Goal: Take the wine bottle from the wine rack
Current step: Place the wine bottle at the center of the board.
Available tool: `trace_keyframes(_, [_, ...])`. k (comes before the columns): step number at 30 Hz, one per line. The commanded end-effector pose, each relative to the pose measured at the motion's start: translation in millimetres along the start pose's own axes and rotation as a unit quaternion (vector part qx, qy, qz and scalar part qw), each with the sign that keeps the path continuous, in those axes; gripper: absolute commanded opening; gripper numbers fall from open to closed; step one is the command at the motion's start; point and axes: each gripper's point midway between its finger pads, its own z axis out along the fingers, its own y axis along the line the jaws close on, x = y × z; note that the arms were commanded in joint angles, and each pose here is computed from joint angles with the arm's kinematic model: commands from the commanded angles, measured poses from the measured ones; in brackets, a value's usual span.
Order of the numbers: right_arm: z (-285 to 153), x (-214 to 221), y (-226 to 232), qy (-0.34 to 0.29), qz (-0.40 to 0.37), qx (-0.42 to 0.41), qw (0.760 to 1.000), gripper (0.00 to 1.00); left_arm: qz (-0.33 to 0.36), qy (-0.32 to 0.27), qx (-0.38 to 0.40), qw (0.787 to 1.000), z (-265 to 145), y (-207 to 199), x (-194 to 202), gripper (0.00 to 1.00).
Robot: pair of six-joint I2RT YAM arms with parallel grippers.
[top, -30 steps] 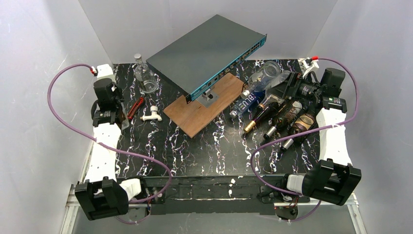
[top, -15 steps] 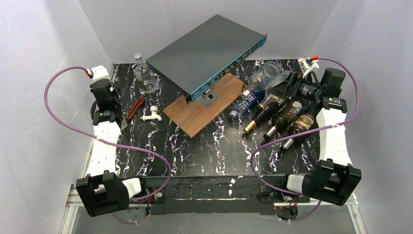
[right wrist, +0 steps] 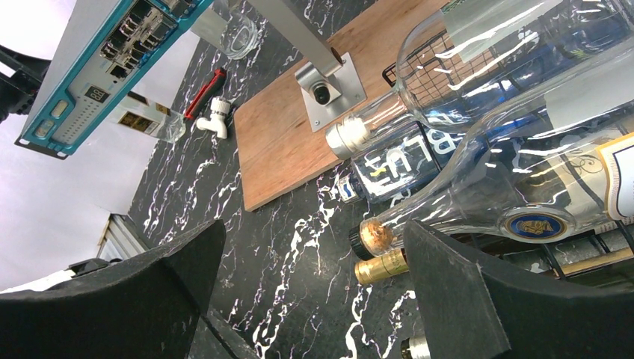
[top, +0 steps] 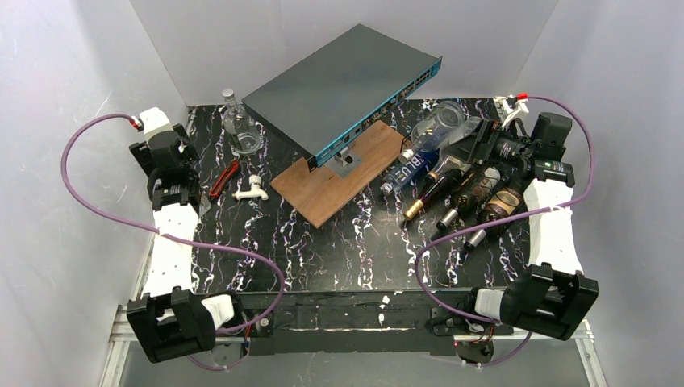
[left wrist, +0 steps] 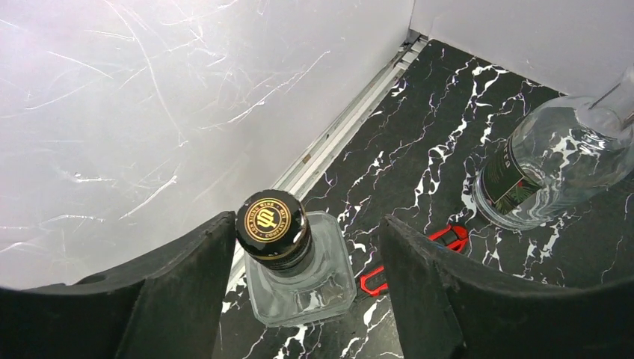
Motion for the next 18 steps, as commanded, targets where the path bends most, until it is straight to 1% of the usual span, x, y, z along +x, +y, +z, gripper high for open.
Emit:
trace_keyframes(1, [-5.1, -8.9, 7.4, -0.018, -0.026, -0.011, 0.999, 0.98, -0.020, -0.024, -0.020, 0.999, -9.1, 11.5, -14.7, 0.70])
trace_keyframes(2, [-5.0, -8.8, 7.8, -0.018, -0.026, -0.011, 0.999, 0.98, -0.022, -0.025, -0.021, 0.999, -10.0, 12.1, -15.4, 0.70])
trace_keyframes(3, [-4.9, -8.6, 7.5, -0.017, -0.026, -0.011, 0.999, 0.99, -0.025, -0.024, -0.021, 0.999, -11.4, 12.7, -15.6, 0.73])
trace_keyframes(6, [-5.2, -8.8, 7.8, -0.018, -0.028, -0.011, 0.999, 0.98, -0.037, -0.015, -0.013, 0.999, -21.1, 13.0, -14.0, 0.84])
trace_keyframes(9, [-5.8, -8.9, 8.4, -0.018, -0.030, -0.012, 0.999, 0.99, -0.065, -0.015, 0.012, 0.998, -37.7, 10.3, -16.5, 0.98])
trace_keyframes(13, [-5.6, -8.1, 8.2, -0.016, -0.030, -0.013, 0.999, 0.98, -0.101, -0.010, 0.063, 0.993, -63.2, 1.4, -15.3, 0.98])
trace_keyframes(18, [-6.9, -7.9, 8.1, -0.013, -0.038, -0.010, 0.999, 0.98, -0.145, 0.007, 0.145, 0.979, -92.3, -20.7, -11.9, 0.98])
